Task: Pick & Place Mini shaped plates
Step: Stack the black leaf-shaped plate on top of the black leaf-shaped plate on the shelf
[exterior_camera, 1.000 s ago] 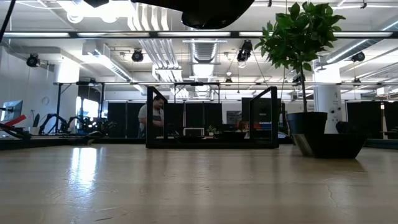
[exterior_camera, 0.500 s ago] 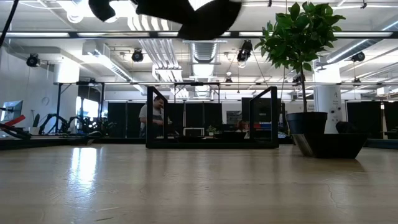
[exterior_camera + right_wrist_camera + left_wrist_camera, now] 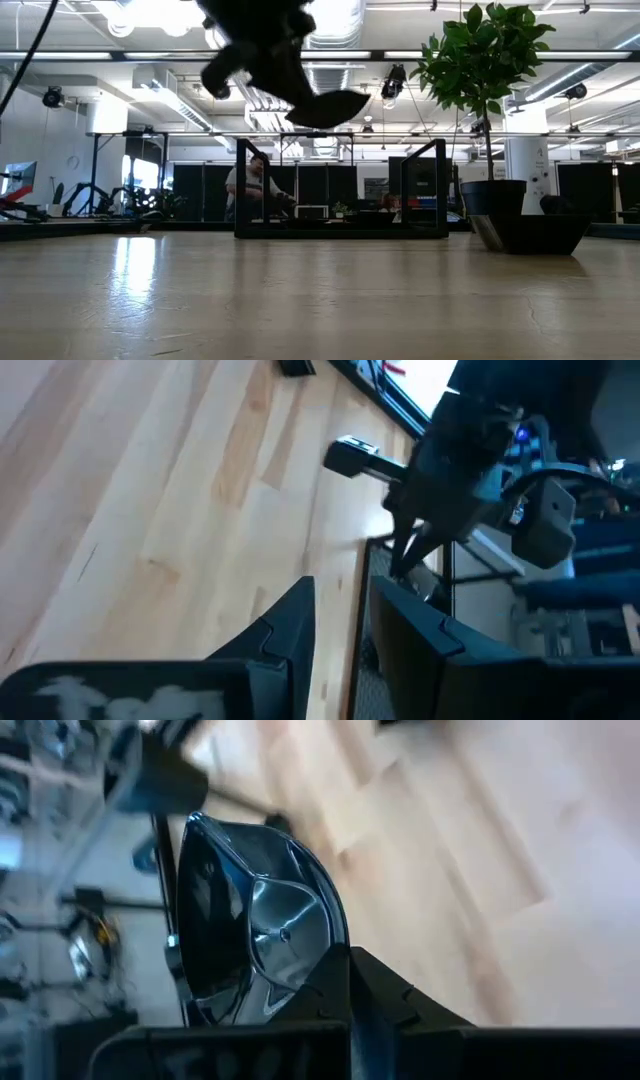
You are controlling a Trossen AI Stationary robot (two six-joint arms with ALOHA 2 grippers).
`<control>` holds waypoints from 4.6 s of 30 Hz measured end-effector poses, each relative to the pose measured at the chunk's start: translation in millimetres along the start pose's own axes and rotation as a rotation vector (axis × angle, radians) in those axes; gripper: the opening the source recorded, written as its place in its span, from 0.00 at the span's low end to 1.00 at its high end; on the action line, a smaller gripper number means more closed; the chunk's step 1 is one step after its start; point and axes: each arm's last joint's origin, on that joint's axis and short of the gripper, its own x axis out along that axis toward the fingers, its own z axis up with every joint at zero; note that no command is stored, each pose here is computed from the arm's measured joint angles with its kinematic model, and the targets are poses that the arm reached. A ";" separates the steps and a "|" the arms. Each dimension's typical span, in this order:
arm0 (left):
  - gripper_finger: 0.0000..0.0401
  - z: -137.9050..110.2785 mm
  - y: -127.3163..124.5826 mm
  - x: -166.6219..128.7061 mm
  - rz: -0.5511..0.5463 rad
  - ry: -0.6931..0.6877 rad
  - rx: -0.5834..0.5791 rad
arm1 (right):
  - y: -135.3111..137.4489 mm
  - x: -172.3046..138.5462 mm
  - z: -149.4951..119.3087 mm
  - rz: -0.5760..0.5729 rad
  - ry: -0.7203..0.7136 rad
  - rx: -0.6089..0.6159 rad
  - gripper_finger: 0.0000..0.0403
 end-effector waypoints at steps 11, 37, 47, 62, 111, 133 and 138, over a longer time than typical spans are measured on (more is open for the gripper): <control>0.00 -54.3 69.7 27.2 -0.026 0.112 -0.135 | -18.4 -18.6 -0.4 -0.005 0.049 0.062 0.22; 0.00 -118.6 211.2 -14.0 -0.220 -0.290 -0.645 | -73.3 -70.0 -18.5 -0.051 -0.035 0.376 0.19; 0.00 -116.7 217.0 -11.0 -0.362 -0.383 -0.851 | -87.4 -83.7 -26.0 -0.044 -0.069 0.406 0.18; 0.00 -112.8 237.3 20.5 -0.463 -0.242 -0.777 | -90.2 -86.4 -26.8 -0.040 -0.082 0.438 0.17; 0.00 -118.0 129.8 110.2 -0.220 0.268 -0.131 | -90.5 -86.9 -27.3 -0.038 -0.081 0.423 0.17; 0.00 -134.1 127.5 123.6 -0.077 0.309 -0.134 | -90.5 -86.9 -27.3 -0.038 -0.081 0.423 0.18; 0.00 -135.2 127.9 124.1 -0.072 0.317 -0.137 | -90.5 -86.9 -27.3 -0.038 -0.081 0.423 0.18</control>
